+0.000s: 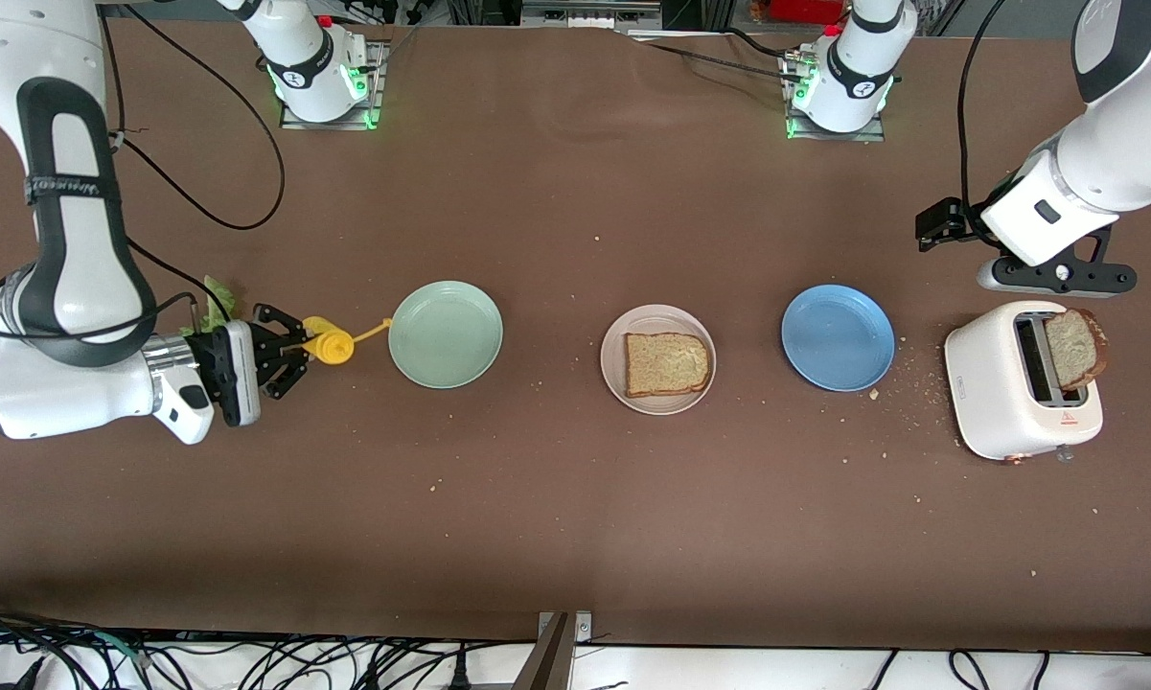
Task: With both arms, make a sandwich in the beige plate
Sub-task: 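Carry the mustard bottle back beside the lettuce with the right gripper, then set the mustard bottle upright, open the right gripper and withdraw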
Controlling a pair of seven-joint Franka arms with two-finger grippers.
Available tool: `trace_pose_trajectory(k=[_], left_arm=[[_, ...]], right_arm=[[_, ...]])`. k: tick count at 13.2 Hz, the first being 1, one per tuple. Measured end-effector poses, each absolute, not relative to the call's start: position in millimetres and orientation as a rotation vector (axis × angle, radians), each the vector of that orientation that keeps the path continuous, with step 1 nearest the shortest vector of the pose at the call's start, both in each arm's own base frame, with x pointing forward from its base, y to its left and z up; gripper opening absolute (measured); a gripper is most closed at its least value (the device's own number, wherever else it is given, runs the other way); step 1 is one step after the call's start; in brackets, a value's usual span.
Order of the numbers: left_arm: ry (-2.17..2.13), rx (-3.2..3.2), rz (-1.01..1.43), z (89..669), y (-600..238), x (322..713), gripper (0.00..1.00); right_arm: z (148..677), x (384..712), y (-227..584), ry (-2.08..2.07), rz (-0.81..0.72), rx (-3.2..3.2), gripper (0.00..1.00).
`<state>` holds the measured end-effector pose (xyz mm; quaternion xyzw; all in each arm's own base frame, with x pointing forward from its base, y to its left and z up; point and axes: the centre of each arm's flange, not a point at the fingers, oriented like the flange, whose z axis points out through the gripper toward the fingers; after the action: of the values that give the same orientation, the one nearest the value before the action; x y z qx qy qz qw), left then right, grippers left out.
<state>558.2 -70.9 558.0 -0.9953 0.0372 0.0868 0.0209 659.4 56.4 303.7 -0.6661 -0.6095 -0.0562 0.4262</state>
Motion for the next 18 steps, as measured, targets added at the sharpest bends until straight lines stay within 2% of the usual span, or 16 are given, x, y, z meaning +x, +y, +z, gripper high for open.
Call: trace_pose_trajectory(k=[4,10,14,18], left_arm=[[0.115,-3.086,0.269,558,-71,558,1.00],[0.115,-3.086,0.269,558,-71,558,1.00],[0.115,-3.086,0.269,558,-71,558,1.00],[0.115,-3.086,0.269,558,-71,558,1.00]], right_arm=[[229,620,18,-1.582,-0.293,-1.406,0.10],[167,592,-35,-1.588,-0.501,-1.181,0.10],[129,576,-41,-1.515,-0.541,-1.124,0.10],[118,574,-40,-1.501,-0.539,-1.119,0.10]])
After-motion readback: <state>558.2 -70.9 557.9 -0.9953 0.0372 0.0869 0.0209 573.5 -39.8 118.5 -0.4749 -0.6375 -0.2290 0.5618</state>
